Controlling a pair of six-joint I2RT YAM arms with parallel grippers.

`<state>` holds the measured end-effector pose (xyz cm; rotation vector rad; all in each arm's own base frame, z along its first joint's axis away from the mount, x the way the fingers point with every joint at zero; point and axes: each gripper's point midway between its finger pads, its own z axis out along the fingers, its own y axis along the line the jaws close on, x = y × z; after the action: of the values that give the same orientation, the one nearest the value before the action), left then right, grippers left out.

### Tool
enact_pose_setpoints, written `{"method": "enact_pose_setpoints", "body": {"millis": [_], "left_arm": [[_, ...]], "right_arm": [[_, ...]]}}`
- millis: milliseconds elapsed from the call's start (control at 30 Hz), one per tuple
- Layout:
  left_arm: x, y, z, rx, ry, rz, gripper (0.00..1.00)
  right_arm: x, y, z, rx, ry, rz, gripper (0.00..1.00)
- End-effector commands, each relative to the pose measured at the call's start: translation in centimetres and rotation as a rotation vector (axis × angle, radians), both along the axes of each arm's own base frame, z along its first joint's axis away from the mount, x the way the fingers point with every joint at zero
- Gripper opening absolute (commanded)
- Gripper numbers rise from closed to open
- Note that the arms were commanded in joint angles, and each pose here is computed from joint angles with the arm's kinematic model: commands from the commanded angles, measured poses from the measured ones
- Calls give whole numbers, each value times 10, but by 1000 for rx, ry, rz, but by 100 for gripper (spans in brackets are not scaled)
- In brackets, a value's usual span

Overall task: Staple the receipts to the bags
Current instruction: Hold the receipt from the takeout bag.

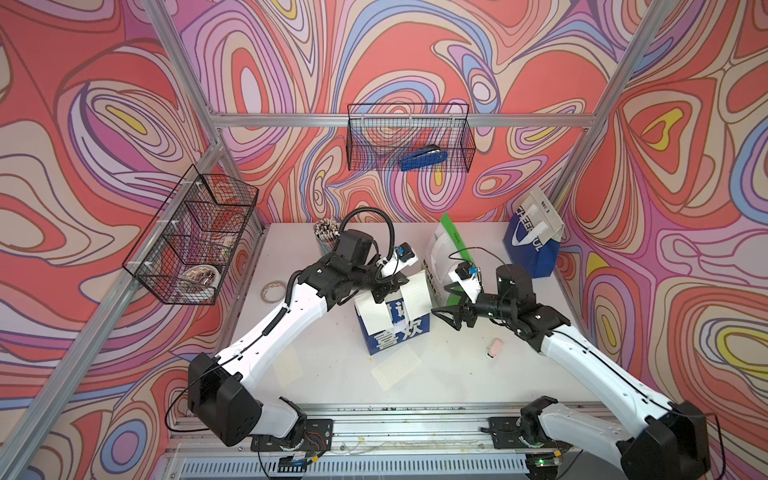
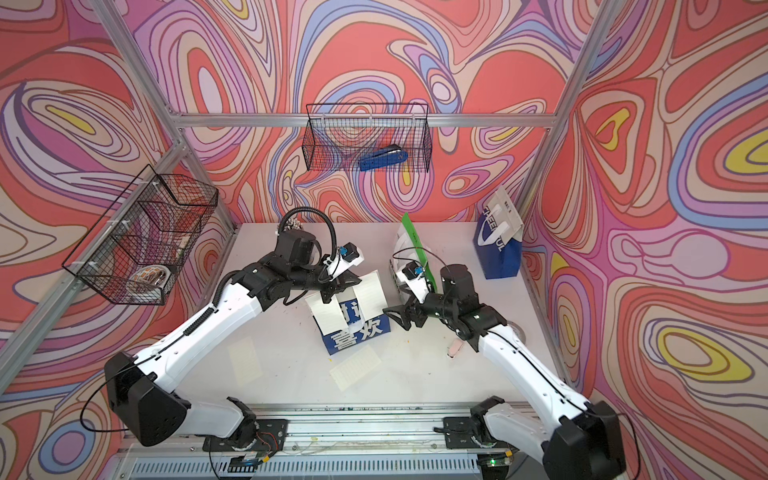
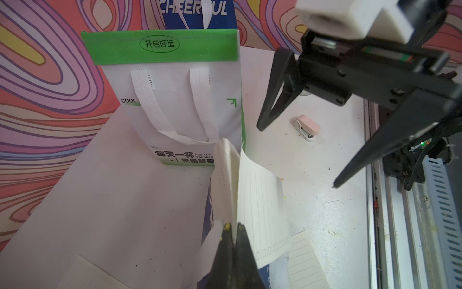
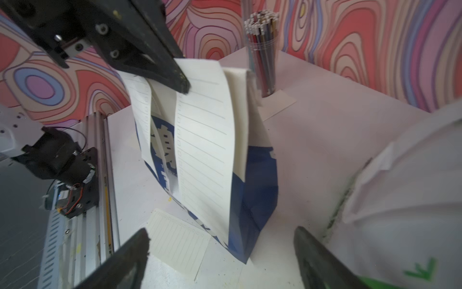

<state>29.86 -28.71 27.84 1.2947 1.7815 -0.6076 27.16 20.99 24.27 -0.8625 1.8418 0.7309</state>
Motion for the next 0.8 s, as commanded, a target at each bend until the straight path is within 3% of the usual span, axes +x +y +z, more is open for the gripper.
{"method": "enact_pose_setpoints", "body": {"millis": [0,100,233,433,600,767], "left_arm": [[-1,6,13,22,-98,-2,0],[-1,11,9,78,-123,-14,0],[-6,14,-6,151,-125,-71,0],[-11,11,-17,157,-118,-118,0],[-10,7,-12,125,-130,-127,0],[-18,7,-13,119,-128,-158,0]], "right_arm": [[23,-52,29,110,-8,-417,98],[16,-107,32,258,158,-801,98],[-1,-151,28,410,261,-1092,98],[-36,-187,-32,400,591,-1485,98],[-72,-187,-86,250,872,-1652,96],[-80,-166,-125,186,1029,-1583,96]]}}
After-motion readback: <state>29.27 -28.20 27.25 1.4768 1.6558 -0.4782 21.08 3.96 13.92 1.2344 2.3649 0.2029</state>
